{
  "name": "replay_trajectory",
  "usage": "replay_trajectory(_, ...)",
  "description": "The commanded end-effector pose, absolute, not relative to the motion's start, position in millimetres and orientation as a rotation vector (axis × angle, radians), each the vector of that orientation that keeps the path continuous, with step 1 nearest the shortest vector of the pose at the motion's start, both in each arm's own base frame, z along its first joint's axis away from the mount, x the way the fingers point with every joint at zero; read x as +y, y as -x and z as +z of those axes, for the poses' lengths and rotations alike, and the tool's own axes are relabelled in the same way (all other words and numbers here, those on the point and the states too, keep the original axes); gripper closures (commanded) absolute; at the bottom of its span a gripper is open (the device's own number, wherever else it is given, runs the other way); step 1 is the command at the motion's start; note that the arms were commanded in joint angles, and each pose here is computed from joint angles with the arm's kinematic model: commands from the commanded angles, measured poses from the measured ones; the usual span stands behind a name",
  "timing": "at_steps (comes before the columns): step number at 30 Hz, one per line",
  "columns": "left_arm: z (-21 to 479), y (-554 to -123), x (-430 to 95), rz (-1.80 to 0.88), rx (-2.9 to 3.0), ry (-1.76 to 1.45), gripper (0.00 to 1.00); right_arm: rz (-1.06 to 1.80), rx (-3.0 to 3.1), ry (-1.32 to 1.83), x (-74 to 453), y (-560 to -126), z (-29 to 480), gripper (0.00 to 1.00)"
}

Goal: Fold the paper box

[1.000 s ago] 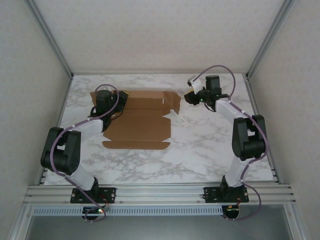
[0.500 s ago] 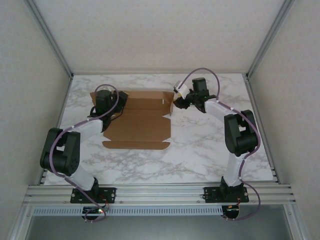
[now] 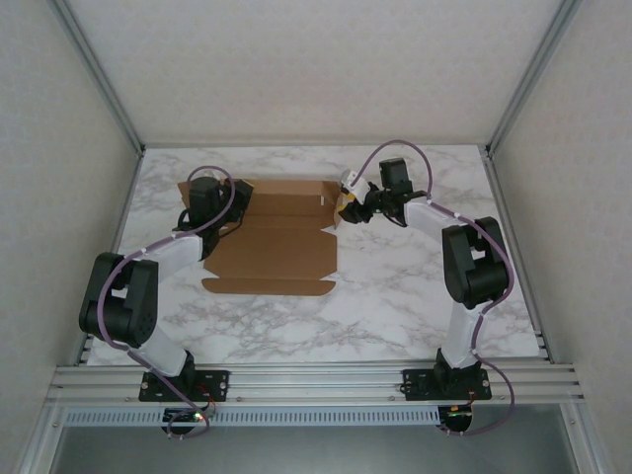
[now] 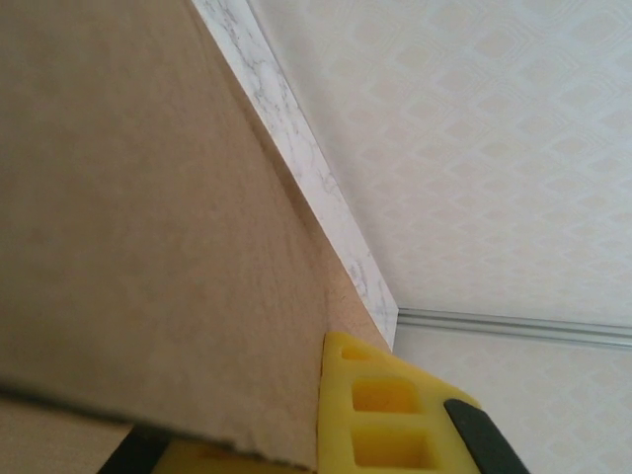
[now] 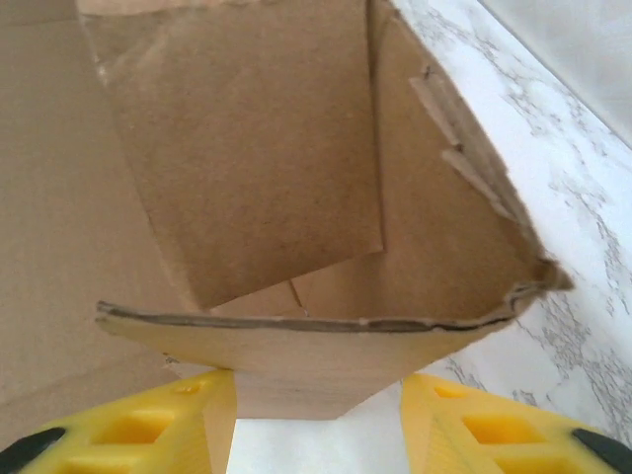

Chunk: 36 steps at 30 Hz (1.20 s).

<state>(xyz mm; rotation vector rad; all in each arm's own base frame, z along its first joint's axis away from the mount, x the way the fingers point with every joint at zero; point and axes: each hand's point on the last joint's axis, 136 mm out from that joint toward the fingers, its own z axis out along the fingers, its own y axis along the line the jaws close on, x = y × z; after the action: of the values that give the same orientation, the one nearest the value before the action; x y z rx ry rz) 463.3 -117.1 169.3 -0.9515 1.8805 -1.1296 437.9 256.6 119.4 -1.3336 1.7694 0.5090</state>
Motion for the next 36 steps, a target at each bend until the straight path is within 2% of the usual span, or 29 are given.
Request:
replay_trajectory(1, 139.0, -450.7, -120.5, -1.066, 2.014, 0.978, 1.00, 0.522, 1.659, 1.413, 276.6, -428.3, 141.2, 0.53)
replay_trajectory(8, 137.2, -448.7, -120.9, -1.066, 2.021, 0.976, 1.00, 0.486, 1.635, 1.427, 282.2, -428.7, 140.6, 0.53)
replay_trajectory(26, 139.2, -449.1, -119.5, -1.072, 2.012, 0.982, 1.00, 0.478, 1.576, 1.536, 313.3, -381.4, 148.9, 0.53)
replay_trajectory(33, 138.9, -443.8, -118.0, -1.065, 2.012, 0.980, 1.00, 0.333, 1.691, 1.408, 303.1, -408.7, 141.6, 0.55)
replay_trajectory(36, 135.2, -440.4, -117.4, -1.064, 2.015, 0.984, 1.00, 0.296, 1.770, 1.311, 297.6, -420.5, 138.1, 0.53)
